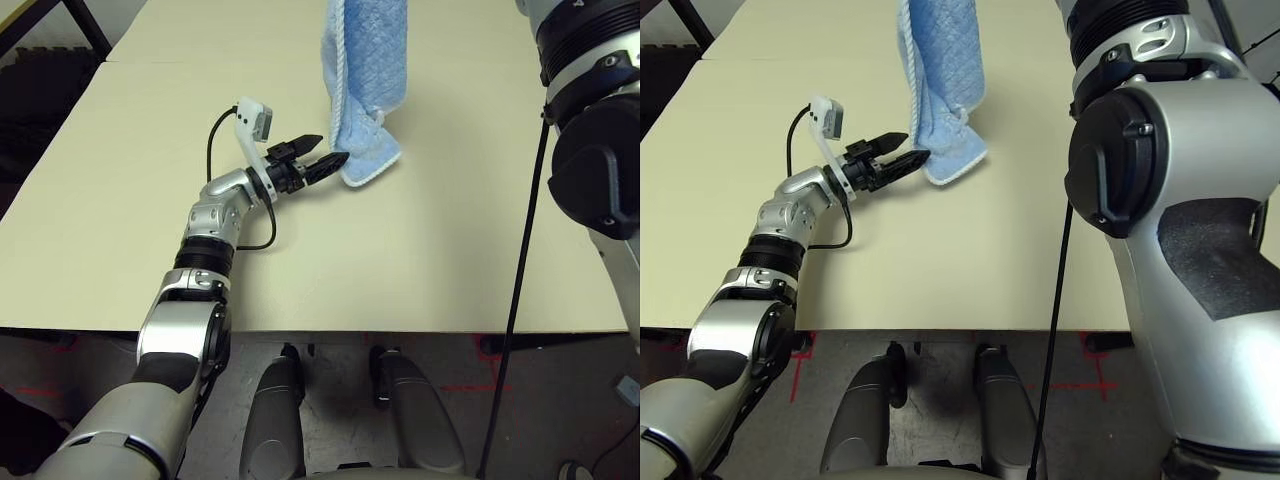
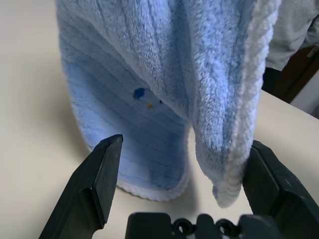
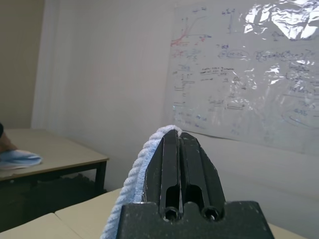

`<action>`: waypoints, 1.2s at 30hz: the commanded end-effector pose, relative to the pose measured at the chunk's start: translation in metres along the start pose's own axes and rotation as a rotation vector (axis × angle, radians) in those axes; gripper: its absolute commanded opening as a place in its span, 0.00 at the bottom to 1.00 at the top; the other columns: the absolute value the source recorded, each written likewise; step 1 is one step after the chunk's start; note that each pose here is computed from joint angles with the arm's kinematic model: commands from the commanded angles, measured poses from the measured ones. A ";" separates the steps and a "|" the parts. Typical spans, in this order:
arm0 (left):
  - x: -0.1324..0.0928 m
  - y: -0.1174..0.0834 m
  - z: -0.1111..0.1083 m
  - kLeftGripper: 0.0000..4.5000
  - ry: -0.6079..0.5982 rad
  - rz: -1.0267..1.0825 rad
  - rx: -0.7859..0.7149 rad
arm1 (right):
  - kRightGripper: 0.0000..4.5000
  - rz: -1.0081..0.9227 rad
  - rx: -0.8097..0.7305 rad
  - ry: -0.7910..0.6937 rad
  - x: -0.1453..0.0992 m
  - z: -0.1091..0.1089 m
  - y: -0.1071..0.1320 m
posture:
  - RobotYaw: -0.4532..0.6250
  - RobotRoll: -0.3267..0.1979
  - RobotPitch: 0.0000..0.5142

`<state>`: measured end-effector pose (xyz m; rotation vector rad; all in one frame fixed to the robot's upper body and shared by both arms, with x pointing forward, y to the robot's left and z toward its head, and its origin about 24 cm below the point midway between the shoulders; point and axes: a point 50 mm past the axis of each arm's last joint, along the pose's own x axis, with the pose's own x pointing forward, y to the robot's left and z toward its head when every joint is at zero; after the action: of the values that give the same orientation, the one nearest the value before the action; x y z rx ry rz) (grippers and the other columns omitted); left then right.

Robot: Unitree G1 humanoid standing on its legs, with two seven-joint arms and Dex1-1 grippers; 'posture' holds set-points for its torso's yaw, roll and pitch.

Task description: Fold the towel and set it aside.

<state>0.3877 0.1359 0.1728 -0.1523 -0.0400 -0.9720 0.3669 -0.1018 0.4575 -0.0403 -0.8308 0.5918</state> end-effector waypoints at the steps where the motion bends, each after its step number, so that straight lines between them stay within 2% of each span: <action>1: -0.001 0.005 -0.014 1.00 0.053 0.056 -0.058 | 0.01 -0.014 -0.092 -0.145 0.005 0.047 -0.008 | 0.34 0.62 0.40; 8: -0.013 0.017 -0.018 1.00 0.106 0.123 -0.036 | 0.01 -0.004 -0.118 -0.170 0.005 0.049 -0.006 | 0.33 0.62 0.39; 15: -0.032 0.029 -0.007 1.00 0.069 0.170 -0.026 | 0.01 0.002 -0.123 -0.165 0.006 0.049 -0.006 | 0.34 0.62 0.39; 18: -0.028 0.023 0.002 1.00 0.009 0.090 -0.082 | 0.01 -0.001 -0.112 -0.150 0.006 0.046 -0.006 | 0.35 0.62 0.40; 21: -0.024 0.016 0.004 1.00 0.011 0.026 -0.113 | 0.01 0.002 -0.109 -0.139 0.007 0.045 -0.004 | 0.35 0.62 0.40; 29: -0.019 -0.002 -0.013 1.00 0.120 -0.088 -0.227 | 0.01 0.004 -0.105 -0.135 0.008 0.044 -0.003 | 0.35 0.62 0.40; 36: -0.016 -0.001 -0.026 1.00 0.147 -0.023 -0.217 | 0.01 0.002 -0.096 -0.129 0.008 0.044 -0.003 | 0.35 0.62 0.40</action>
<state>0.3780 0.1464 0.1547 -0.2928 0.1728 -1.0209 0.3651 -0.1065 0.4601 -0.0556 -0.8662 0.5634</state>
